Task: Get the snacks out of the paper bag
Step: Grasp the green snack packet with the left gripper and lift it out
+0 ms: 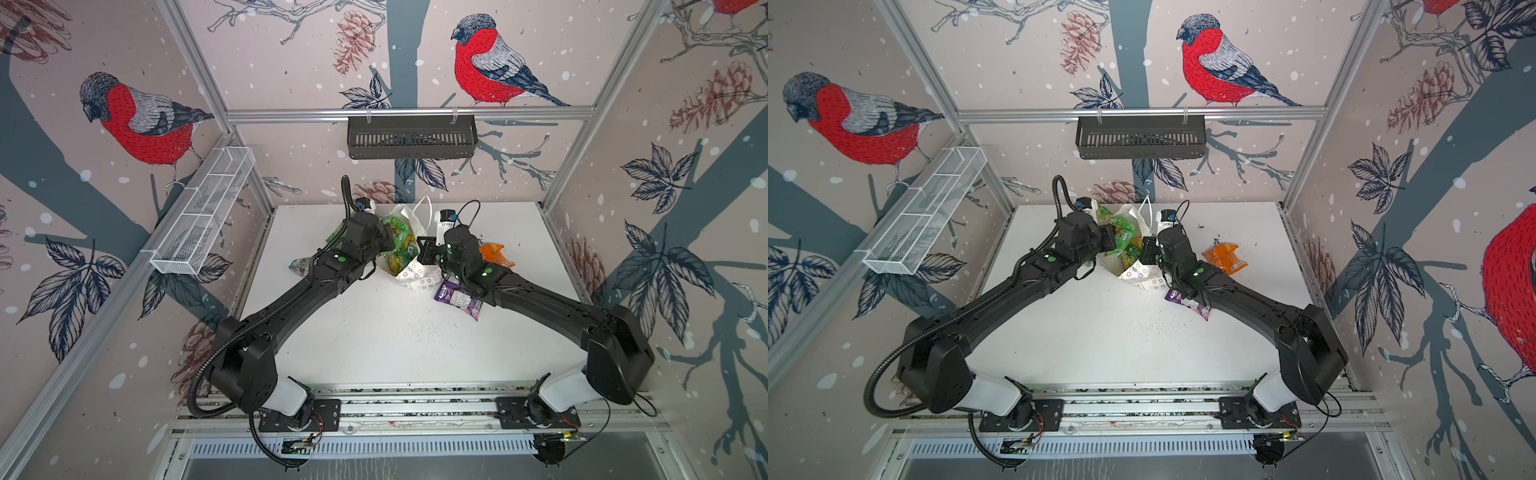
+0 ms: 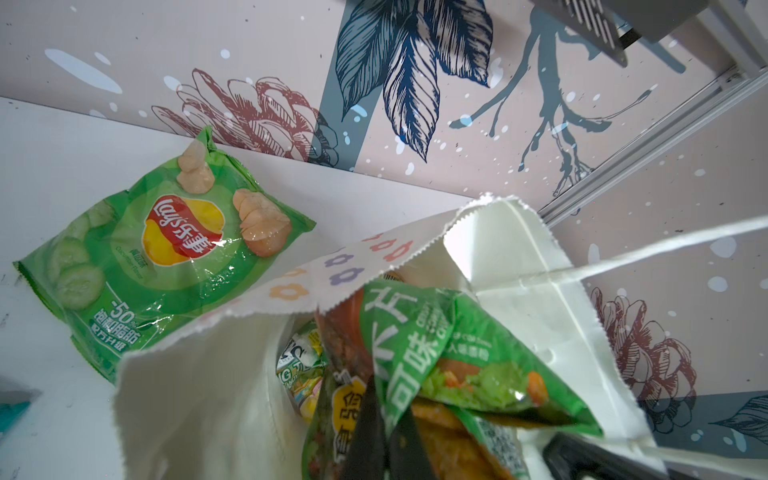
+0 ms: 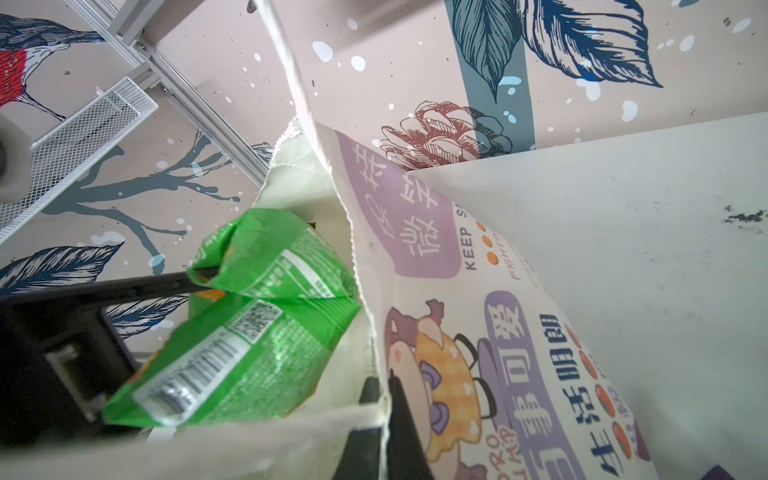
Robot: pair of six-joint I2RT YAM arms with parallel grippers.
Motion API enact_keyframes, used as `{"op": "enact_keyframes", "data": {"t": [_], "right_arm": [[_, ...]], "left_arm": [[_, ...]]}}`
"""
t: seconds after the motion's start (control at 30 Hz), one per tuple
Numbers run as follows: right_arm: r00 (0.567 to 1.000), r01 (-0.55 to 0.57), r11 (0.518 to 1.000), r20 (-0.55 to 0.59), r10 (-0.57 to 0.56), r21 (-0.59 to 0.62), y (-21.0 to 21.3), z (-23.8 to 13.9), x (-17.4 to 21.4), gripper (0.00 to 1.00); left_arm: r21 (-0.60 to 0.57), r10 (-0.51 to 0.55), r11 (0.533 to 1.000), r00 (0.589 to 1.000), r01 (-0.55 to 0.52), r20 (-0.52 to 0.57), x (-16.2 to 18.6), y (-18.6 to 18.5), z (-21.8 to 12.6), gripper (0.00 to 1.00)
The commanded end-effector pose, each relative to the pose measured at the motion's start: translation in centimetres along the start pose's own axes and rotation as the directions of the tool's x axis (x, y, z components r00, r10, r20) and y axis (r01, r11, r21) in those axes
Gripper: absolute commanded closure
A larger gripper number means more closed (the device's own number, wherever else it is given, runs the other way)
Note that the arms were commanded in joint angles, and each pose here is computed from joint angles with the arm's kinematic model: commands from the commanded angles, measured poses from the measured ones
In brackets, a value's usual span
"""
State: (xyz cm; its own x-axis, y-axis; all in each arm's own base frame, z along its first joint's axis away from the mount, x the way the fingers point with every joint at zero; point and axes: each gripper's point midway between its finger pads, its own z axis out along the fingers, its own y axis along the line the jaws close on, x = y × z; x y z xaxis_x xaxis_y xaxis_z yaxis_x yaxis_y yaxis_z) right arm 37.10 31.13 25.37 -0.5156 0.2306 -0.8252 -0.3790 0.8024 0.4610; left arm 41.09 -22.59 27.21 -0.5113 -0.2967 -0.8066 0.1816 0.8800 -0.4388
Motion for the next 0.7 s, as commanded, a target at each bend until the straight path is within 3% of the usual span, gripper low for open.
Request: {"op": "enact_keyframes", "data": {"t": [0.0,0.23,0.67], "right_arm": [[1.000,0.012,1.000,0.005,-0.012,0.012,-0.1,-0.1,-0.2,1.00],[1.000,0.009,1.000,0.006,-0.009,0.030,-0.4,-0.1,-0.1,1.00],[1.000,0.016,0.998,0.015,-0.017,0.059,-1.0,-0.1,0.0,1.00]], "left_arm": [[0.049,-0.013,0.999,0.998,0.010,0.055,-1.8,-1.0,-1.1,1.00],[0.115,-0.049,0.993,0.995,0.039,0.090,-4.3,-1.9,-3.4,1.00],[0.122,-0.053,0.992,0.977,0.028,0.207,-9.2,-1.0,-8.9,1.00]]}}
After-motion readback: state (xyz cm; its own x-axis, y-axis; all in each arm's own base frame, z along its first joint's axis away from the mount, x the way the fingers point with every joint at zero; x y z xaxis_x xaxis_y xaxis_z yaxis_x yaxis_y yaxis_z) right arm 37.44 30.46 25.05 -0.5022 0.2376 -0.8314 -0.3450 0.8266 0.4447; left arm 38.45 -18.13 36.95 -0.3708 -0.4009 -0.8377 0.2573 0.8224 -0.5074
